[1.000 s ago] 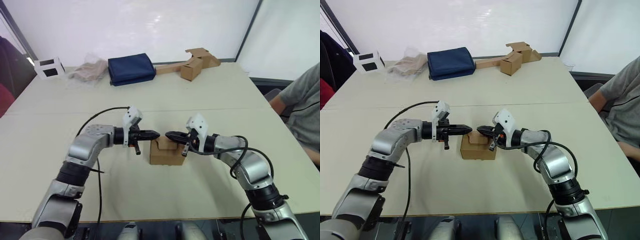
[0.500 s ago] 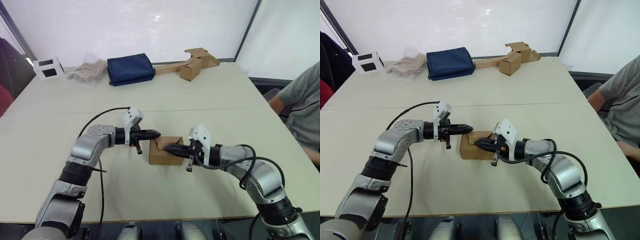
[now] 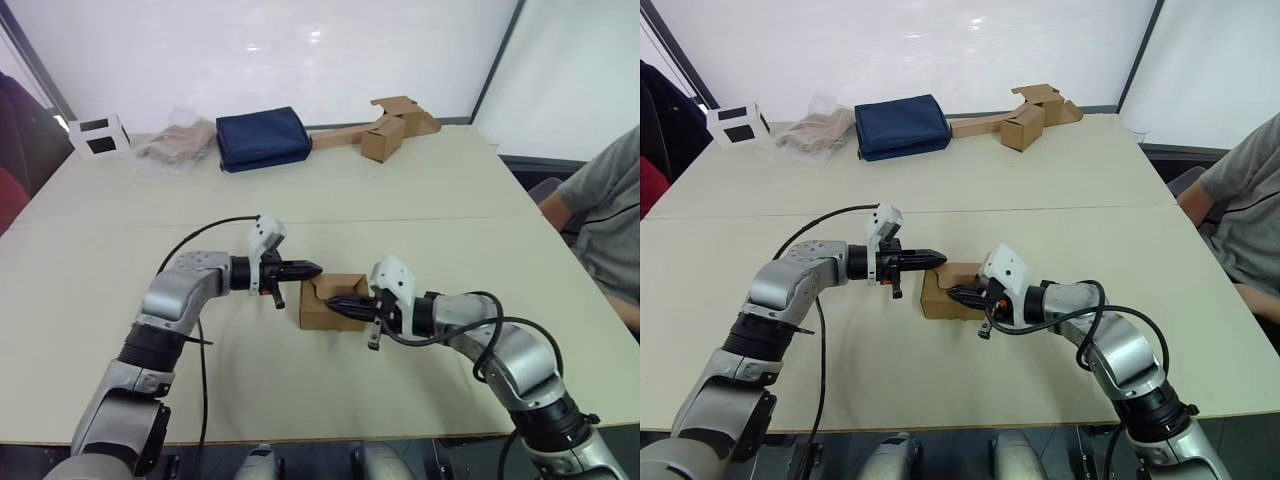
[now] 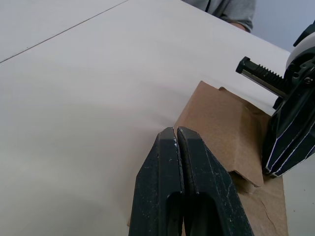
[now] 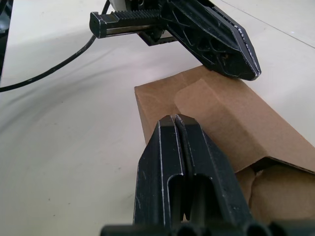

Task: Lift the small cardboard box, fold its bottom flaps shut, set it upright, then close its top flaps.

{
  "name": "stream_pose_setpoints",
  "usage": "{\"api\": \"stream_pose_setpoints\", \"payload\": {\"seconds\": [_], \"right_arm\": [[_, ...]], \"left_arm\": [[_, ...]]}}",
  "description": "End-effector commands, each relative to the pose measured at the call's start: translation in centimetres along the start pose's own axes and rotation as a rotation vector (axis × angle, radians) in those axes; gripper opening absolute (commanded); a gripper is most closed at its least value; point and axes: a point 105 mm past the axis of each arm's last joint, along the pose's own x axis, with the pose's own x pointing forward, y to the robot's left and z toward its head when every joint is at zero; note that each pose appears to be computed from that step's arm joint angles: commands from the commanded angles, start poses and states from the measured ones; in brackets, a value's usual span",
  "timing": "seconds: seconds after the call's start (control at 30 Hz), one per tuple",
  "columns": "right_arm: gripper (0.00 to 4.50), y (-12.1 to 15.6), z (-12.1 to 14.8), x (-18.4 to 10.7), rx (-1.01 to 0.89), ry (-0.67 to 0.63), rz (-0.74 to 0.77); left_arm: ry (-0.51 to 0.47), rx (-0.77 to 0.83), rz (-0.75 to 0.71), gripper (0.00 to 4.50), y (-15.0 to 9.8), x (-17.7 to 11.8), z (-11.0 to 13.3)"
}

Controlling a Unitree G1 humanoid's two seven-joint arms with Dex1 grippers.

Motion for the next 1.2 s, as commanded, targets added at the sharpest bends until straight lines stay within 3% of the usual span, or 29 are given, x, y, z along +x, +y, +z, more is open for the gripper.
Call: {"api": "stream_pose_setpoints", "payload": {"seconds": [0.03, 0.37, 0.63, 1.2], "right_arm": [[0.00, -1.0, -0.5, 0.2, -0.036, 0.031, -0.048], [0.00, -1.6, -1.0, 0.3, -0.073, 0.057, -0.069], [0.00, 0.2, 1.2, -0.4, 0.014, -0.046, 0.032], [0.00, -2.1, 2.1, -2.1, 0.020, -0.082, -0.062]], "left_arm": [[-0.039, 0.021, -0.016, 0.04, -0.5, -0.1, 1.2], [-0.037, 0.020, -0.020, 0.04, -0.7, -0.1, 1.3], [0.066, 0.119, -0.023, 0.04, -0.9, -0.1, -0.4], [0.110, 0.241, -0.031, 0.04, -1.1, -0.3, -0.6]]}}
